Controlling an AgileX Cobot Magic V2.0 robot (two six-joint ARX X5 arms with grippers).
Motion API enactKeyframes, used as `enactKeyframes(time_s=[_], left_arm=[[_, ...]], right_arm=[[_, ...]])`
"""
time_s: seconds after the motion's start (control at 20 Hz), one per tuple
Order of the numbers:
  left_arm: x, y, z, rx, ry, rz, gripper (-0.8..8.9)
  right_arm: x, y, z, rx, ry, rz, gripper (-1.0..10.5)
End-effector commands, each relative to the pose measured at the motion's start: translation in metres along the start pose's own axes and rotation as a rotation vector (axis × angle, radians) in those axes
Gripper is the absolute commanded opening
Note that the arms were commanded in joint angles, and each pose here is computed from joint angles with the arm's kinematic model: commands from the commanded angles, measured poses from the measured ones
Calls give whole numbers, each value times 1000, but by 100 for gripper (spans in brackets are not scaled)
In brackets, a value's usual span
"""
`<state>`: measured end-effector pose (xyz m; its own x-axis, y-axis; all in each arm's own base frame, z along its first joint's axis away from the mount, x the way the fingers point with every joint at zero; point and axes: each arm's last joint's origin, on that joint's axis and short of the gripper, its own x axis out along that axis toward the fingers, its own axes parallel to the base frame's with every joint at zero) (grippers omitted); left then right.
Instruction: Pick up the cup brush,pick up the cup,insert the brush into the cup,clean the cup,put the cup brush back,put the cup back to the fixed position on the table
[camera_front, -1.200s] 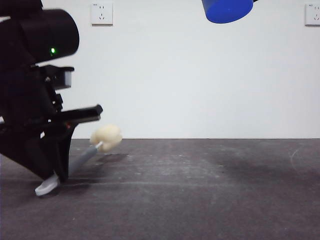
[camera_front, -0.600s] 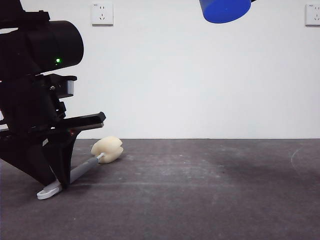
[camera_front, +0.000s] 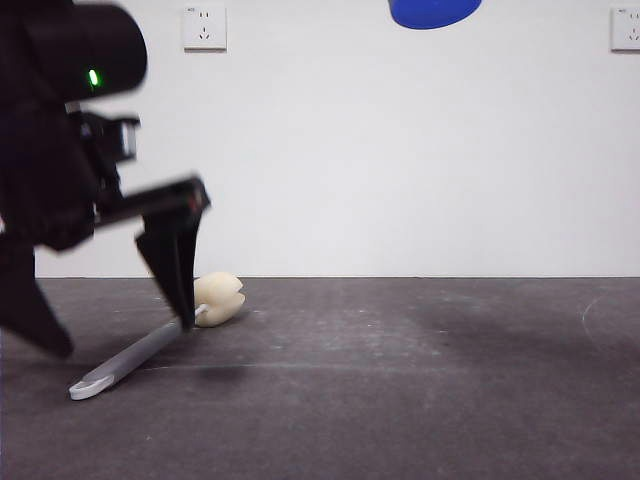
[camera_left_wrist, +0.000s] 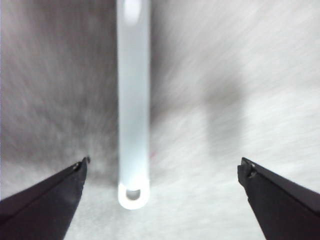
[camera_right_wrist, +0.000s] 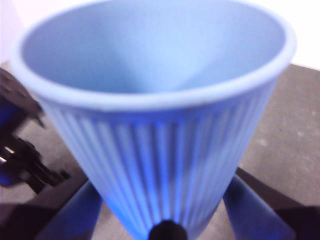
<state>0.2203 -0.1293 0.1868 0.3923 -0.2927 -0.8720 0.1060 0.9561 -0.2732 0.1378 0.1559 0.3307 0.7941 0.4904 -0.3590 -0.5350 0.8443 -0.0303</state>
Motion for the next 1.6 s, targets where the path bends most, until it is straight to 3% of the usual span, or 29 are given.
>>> enactKeyframes(time_s=[0.05,0.35,0.55,0.9,1.25,1.6], left_arm=[[-25,-2,1,28,-89,-46,508],[-101,-3,-11,57,-308,-224,508],[-134,4,-29,68,-380,-266,507],[-150,10,-43,69,-399,-275,507],[-150,11,-44,68,-394,-271,507],[-150,11,-44,67,-395,-267,507]], right_arm=[[15,-1,-25,-25,10,-12,-17],[57,-7,-83,-33,2,-63,-17],[97,-9,-110,-24,44,-53,-17],[155,-18,-157,18,83,-51,-17],[170,-34,-171,51,60,-30,-17],[174,-39,-182,55,124,-23,-16]])
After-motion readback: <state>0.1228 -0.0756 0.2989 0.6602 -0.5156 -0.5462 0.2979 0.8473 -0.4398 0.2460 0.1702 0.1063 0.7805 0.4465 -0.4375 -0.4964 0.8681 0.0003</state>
